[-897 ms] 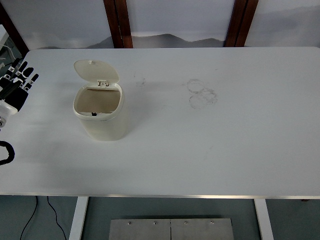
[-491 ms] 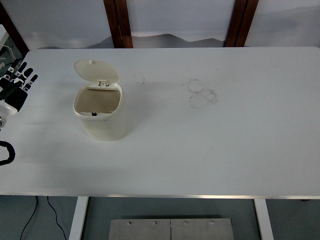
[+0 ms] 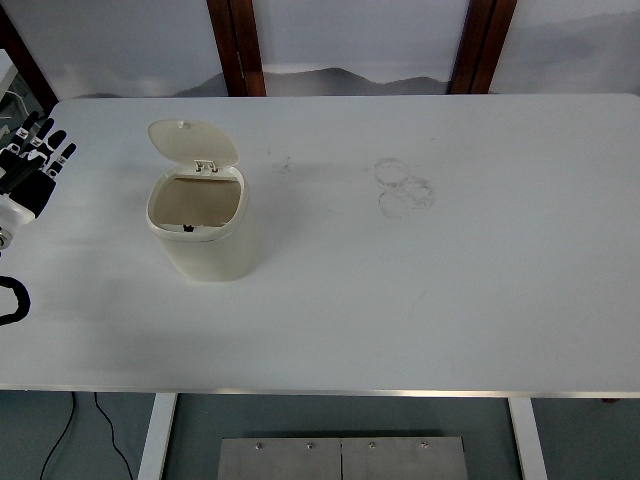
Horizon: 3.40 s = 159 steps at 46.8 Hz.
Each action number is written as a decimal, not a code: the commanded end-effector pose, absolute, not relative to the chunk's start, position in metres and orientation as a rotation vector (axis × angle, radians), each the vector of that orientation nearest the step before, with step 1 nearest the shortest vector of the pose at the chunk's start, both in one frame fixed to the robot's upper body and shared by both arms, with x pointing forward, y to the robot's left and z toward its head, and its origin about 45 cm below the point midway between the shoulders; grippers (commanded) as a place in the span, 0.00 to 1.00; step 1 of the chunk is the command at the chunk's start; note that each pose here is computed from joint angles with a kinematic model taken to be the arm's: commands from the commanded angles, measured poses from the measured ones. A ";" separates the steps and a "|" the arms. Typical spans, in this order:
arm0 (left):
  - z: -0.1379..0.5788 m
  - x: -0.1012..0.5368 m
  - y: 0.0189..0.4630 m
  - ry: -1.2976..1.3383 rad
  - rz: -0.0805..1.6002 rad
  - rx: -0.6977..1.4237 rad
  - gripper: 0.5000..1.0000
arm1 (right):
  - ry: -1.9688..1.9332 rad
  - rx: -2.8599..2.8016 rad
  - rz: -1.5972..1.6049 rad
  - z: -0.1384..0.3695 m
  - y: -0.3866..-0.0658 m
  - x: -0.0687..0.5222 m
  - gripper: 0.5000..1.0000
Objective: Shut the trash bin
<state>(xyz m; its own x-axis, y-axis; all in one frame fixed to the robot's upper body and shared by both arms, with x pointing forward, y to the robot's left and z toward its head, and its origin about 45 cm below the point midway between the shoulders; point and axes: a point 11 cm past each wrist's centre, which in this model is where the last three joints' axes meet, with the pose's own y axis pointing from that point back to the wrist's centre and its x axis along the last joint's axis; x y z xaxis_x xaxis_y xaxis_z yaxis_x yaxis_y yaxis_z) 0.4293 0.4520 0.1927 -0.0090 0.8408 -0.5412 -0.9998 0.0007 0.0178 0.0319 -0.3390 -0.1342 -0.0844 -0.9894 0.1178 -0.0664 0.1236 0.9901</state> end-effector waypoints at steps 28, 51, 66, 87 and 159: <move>0.203 0.437 0.430 0.406 1.455 -0.301 1.00 | -1.376 1.130 -1.141 -0.134 -0.339 0.032 0.99; 0.230 0.450 0.417 0.337 1.406 -0.264 1.00 | -1.376 1.130 -1.141 -0.134 -0.339 0.032 0.99; 0.259 0.440 0.413 0.252 1.322 -0.103 1.00 | -1.376 1.132 -1.142 -0.134 -0.339 0.032 0.99; 0.333 0.437 0.380 0.011 0.973 0.186 1.00 | -1.375 1.131 -1.141 -0.134 -0.339 0.032 0.99; 0.363 0.439 0.318 -0.228 0.652 0.707 1.00 | -1.376 1.130 -1.141 -0.134 -0.339 0.032 0.99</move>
